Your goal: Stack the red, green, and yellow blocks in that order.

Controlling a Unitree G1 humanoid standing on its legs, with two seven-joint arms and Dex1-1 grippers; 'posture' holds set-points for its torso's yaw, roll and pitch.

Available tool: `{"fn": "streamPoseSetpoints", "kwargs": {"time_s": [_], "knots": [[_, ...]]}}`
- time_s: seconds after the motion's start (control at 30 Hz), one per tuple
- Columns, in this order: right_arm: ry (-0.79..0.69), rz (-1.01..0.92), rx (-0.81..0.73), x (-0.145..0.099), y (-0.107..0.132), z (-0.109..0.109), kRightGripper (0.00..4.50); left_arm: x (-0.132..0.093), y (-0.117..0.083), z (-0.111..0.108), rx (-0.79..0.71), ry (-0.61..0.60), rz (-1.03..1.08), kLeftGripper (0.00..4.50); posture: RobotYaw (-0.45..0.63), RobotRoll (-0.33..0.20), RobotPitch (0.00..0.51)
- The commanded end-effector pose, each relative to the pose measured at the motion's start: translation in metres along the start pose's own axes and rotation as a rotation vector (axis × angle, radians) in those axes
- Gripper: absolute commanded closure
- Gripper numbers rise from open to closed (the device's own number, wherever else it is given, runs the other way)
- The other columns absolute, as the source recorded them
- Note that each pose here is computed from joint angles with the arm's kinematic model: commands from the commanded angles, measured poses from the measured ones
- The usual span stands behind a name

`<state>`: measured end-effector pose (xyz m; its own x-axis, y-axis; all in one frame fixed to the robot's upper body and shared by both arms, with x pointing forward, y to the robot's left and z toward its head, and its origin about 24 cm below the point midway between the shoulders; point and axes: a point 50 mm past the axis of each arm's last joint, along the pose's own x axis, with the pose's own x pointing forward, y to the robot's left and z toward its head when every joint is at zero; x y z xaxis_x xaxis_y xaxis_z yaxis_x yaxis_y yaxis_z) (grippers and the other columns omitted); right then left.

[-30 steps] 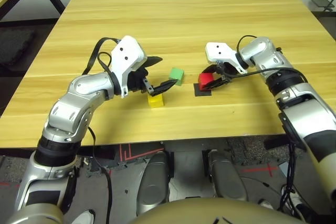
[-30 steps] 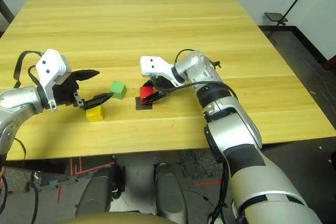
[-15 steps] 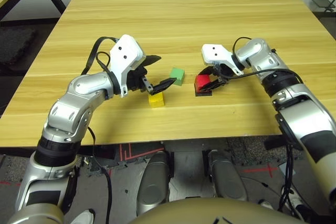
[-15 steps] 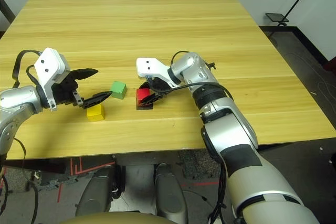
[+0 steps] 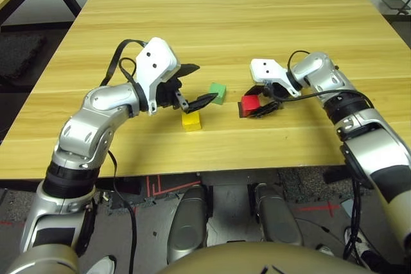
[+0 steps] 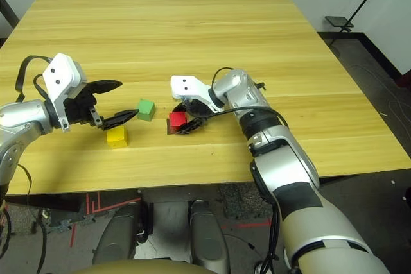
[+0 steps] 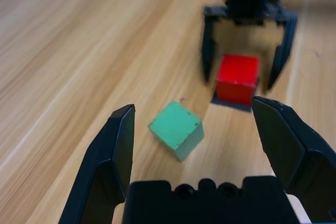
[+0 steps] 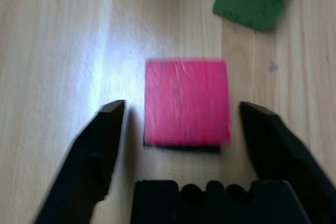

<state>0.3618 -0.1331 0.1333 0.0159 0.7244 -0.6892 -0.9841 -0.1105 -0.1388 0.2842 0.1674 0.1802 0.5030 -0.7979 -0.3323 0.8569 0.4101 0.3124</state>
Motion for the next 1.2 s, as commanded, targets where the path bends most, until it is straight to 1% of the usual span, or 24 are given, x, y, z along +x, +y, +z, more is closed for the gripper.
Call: {"fn": "streamPoseSetpoints", "kwargs": {"time_s": [0.03,0.1,0.13,0.17,0.2,0.27,0.3,0.4,0.5,0.63,0.8,0.9,1.03,1.1,1.13,1.2], "knots": [[-0.026,-0.086,-0.041,-0.033,-0.008,0.002,0.01,0.008,0.008,-0.002,0.075,0.058,-0.113,0.00,0.48,-0.120,0.117],[-0.047,-0.111,-0.054,-0.052,-0.009,0.003,0.01,0.015,0.017,0.000,0.119,0.077,-0.169,0.00,0.45,-0.116,0.112],[-0.057,-0.116,-0.059,-0.059,-0.010,0.005,0.01,0.017,0.021,0.001,0.147,0.092,-0.195,0.00,0.42,-0.110,0.108],[-0.063,-0.118,-0.063,-0.062,-0.010,0.006,0.01,0.018,0.024,0.001,0.167,0.102,-0.214,0.00,0.42,-0.110,0.108],[-0.068,-0.133,-0.051,-0.070,-0.010,0.007,0.01,0.021,0.029,0.002,0.208,0.114,-0.238,0.00,0.38,-0.098,0.102],[-0.086,-0.167,-0.022,-0.086,-0.007,0.008,0.01,0.029,0.041,0.005,0.287,0.157,-0.296,0.00,0.33,-0.085,0.097],[-0.094,-0.180,-0.012,-0.091,-0.004,0.008,0.01,0.034,0.045,0.007,0.313,0.169,-0.320,0.00,0.33,-0.085,0.097],[-0.129,-0.191,0.005,-0.093,0.006,0.010,0.01,0.047,0.054,0.007,0.343,0.208,-0.381,0.00,0.26,-0.064,0.090],[-0.187,-0.197,0.045,-0.091,0.020,0.015,0.01,0.058,0.060,0.004,0.363,0.238,-0.427,0.00,0.22,-0.051,0.090],[-0.205,-0.206,0.086,-0.094,0.037,0.017,0.01,0.067,0.064,-0.001,0.365,0.296,-0.467,0.00,0.18,-0.034,0.092],[-0.209,-0.246,0.097,-0.099,0.044,0.019,0.01,0.073,0.062,-0.012,0.348,0.334,-0.492,0.00,0.14,-0.026,0.097],[-0.236,-0.251,0.098,-0.099,0.048,0.023,0.01,0.073,0.059,-0.020,0.350,0.358,-0.511,0.00,0.13,-0.023,0.100],[-0.257,-0.265,0.118,-0.100,0.050,0.025,0.01,0.077,0.055,-0.026,0.330,0.362,-0.519,0.00,0.12,-0.022,0.103],[-0.250,-0.273,0.121,-0.101,0.050,0.022,0.00,0.079,0.055,-0.028,0.306,0.361,-0.505,0.07,0.13,-0.021,0.103],[-0.248,-0.280,0.126,-0.102,0.050,0.021,0.00,0.081,0.055,-0.028,0.293,0.359,-0.492,0.42,0.13,-0.022,0.103],[-0.248,-0.290,0.133,-0.102,0.049,0.020,0.00,0.083,0.055,-0.028,0.266,0.351,-0.467,0.94,0.13,-0.022,0.103]]}}
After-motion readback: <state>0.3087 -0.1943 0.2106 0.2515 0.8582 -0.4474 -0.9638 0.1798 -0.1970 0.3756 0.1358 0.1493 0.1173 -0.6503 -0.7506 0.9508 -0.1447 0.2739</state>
